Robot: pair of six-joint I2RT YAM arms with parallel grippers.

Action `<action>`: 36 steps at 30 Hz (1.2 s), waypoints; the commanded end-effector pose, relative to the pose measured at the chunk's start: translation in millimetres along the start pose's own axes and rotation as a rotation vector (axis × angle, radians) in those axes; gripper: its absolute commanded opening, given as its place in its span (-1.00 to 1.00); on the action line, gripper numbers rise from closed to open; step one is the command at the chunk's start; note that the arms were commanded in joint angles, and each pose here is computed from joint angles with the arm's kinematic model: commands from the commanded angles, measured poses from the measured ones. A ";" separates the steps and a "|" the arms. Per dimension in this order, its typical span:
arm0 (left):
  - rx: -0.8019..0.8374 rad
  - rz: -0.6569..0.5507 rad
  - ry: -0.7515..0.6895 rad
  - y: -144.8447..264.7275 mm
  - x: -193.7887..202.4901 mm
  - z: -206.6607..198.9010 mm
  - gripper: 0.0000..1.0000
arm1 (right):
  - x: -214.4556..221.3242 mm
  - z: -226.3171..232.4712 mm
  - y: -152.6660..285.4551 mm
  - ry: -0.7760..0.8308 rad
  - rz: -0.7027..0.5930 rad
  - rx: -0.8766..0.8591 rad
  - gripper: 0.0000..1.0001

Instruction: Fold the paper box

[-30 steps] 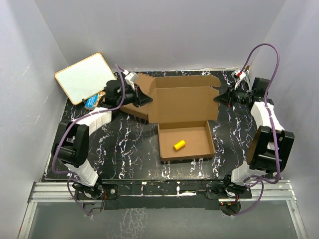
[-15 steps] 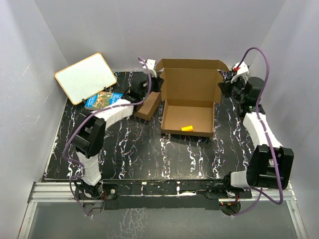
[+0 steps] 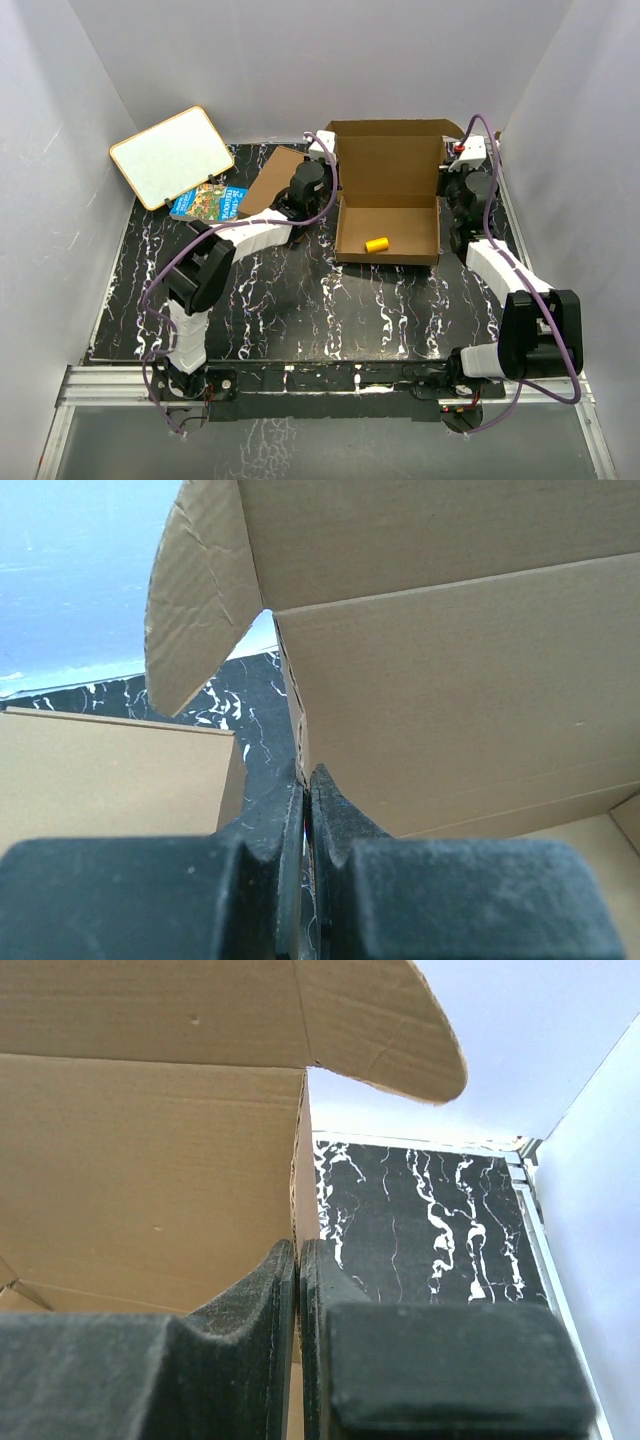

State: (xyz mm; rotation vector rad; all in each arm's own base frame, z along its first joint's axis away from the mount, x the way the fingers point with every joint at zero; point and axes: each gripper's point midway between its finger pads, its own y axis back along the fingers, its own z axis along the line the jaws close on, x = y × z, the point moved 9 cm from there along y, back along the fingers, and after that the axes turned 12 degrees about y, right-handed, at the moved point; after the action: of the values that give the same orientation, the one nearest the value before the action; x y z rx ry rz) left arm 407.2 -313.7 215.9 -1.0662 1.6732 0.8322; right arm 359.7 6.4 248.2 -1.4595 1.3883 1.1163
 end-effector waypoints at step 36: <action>0.013 -0.017 0.063 62.4 42.4 -48.3 -1.00 | 34.9 41.1 50.0 -0.146 0.082 -0.009 -0.82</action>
State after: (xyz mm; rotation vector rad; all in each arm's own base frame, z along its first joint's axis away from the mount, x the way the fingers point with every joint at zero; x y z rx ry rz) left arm 350.9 -333.5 194.9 -1.1904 1.6298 0.8206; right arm 316.1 13.4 205.8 -1.2339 1.4384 1.1319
